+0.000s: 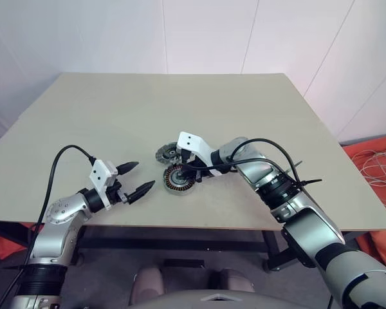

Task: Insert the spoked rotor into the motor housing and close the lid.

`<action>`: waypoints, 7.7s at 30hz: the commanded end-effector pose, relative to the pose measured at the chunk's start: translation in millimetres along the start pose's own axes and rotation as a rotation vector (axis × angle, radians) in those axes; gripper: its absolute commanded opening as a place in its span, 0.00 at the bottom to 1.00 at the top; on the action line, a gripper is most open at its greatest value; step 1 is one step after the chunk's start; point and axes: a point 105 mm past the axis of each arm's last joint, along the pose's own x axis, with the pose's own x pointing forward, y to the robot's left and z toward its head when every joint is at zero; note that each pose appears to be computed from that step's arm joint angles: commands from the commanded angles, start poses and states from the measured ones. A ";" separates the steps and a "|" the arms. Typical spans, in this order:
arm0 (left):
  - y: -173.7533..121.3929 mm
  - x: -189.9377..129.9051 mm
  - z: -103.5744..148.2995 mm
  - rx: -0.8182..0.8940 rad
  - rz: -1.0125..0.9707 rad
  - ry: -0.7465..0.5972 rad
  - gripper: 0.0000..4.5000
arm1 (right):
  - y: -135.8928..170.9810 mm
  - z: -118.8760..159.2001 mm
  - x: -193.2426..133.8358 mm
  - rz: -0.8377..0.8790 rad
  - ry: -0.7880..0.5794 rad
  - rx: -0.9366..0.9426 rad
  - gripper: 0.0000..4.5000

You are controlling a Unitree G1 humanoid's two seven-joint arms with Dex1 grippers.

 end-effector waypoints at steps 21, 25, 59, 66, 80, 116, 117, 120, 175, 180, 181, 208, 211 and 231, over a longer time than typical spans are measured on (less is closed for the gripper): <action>-0.9 3.9 9.5 0.034 -0.009 -0.029 1.00 | 0.0 4.7 -0.9 -0.003 -0.010 -0.007 0.15; -0.8 4.7 9.7 0.034 -0.009 -0.030 1.00 | 0.6 4.9 -0.2 -0.001 -0.012 -0.005 0.15; -1.4 6.9 8.3 0.036 -0.010 -0.026 1.00 | 1.9 17.1 -3.4 0.013 -0.056 0.014 0.84; -1.6 8.0 8.4 0.037 -0.013 -0.029 1.00 | 0.2 42.1 -15.9 0.002 -0.131 -0.006 0.99; -2.1 8.6 7.0 0.038 -0.017 -0.026 1.00 | -1.4 25.3 -19.5 -0.012 -0.156 0.101 0.38; -2.6 8.3 7.6 0.040 -0.018 -0.022 1.00 | 1.9 6.8 3.8 -0.007 -0.143 0.155 0.01; -2.6 8.3 7.7 0.040 -0.017 -0.022 1.00 | 0.6 10.3 1.9 -0.011 -0.157 0.156 0.01; -2.7 8.4 7.7 0.039 -0.016 -0.022 1.00 | -2.3 20.6 -2.8 -0.017 -0.200 0.167 0.01; -3.2 10.5 10.1 0.042 -0.025 -0.024 1.00 | -14.9 31.4 -11.6 -0.054 -0.374 0.304 0.01; -3.1 10.5 10.4 0.044 -0.026 -0.023 1.00 | -23.5 47.4 -25.7 -0.082 -0.452 0.309 0.01; -3.0 10.5 10.5 0.044 -0.026 -0.022 1.00 | -23.8 47.1 -26.3 -0.085 -0.450 0.304 0.01; -2.1 10.8 14.0 0.046 -0.020 -0.028 1.00 | -15.7 31.0 -19.8 -0.083 -0.384 0.315 0.01; 2.0 7.8 14.9 0.052 -0.006 -0.026 1.00 | -16.6 34.4 -31.2 -0.090 -0.395 0.285 0.01; 36.5 -24.8 25.0 -0.019 0.163 -0.079 1.00 | -45.4 -59.7 -164.5 -0.435 -0.589 0.896 0.67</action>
